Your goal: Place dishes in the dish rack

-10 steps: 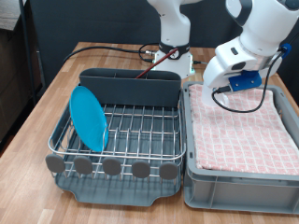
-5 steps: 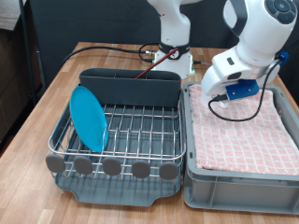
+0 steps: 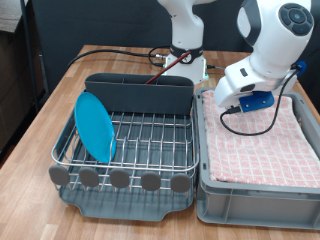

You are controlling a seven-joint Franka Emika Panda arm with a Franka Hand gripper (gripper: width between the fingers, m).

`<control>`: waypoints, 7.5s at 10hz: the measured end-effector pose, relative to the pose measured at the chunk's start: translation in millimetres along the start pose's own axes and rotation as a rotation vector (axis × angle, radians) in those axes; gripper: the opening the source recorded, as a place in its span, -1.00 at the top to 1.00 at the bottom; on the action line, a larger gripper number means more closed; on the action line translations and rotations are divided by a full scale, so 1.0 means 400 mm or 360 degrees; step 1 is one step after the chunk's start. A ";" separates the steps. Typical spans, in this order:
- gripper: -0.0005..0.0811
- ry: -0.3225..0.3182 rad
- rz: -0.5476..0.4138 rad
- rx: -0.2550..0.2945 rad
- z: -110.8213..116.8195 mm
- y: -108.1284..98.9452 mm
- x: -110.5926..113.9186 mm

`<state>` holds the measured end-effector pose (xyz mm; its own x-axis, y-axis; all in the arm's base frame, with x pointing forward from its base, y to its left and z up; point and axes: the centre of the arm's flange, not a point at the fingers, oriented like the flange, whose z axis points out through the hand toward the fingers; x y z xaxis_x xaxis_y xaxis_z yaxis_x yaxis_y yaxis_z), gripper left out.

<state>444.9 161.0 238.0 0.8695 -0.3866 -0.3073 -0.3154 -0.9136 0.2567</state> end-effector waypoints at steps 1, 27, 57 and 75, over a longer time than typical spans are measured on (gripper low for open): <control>-0.98 -0.0003 0.0006 -0.0003 0.006 0.001 -0.001; 0.81 0.0696 0.0477 0.0336 -0.349 0.149 0.123; 0.81 0.1095 0.0718 0.0519 -0.406 0.200 0.484; 0.81 0.0921 0.0654 0.0466 -0.458 0.203 0.569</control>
<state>686.8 21.9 356.8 0.6953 -0.6484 0.3099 -0.6741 -0.7379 -0.0314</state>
